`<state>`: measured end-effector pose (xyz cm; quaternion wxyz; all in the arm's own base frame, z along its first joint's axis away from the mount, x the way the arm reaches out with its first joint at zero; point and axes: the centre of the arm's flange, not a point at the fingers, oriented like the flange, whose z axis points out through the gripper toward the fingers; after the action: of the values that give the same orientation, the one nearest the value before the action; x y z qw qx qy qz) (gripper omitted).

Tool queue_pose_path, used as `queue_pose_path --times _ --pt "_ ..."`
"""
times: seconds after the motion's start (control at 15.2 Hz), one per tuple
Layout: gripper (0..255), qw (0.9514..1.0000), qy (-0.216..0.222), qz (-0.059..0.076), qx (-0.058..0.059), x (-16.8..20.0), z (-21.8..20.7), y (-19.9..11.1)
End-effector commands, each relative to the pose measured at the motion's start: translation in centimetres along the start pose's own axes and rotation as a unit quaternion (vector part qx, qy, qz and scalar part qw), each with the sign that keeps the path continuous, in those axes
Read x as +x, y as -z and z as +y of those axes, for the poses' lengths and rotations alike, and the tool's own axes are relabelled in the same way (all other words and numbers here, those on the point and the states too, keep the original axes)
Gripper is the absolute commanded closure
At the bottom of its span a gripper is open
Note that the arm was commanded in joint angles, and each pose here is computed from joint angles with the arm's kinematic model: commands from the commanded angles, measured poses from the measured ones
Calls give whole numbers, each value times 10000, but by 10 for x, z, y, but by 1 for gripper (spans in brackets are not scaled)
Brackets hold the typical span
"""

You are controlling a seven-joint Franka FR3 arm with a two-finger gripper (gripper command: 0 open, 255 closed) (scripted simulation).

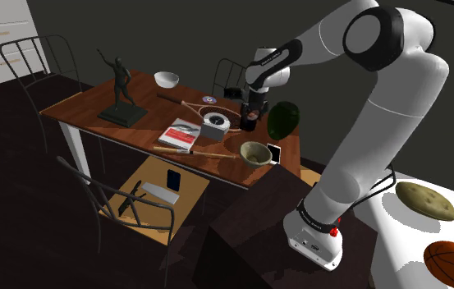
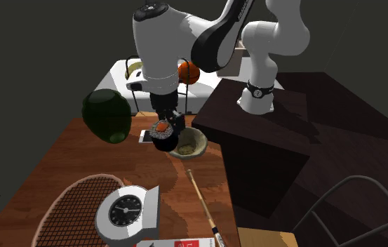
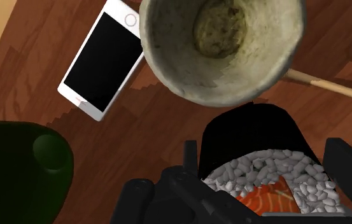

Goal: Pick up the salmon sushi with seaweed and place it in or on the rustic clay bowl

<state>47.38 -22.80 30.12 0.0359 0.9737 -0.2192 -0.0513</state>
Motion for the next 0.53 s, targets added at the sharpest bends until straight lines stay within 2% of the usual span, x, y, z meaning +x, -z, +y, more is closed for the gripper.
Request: queue_pose_path --times 0.0,0.46 --pt "255 10000 5 1 2 -26 7 2" --pt "255 10000 5 1 2 -114 32 3"
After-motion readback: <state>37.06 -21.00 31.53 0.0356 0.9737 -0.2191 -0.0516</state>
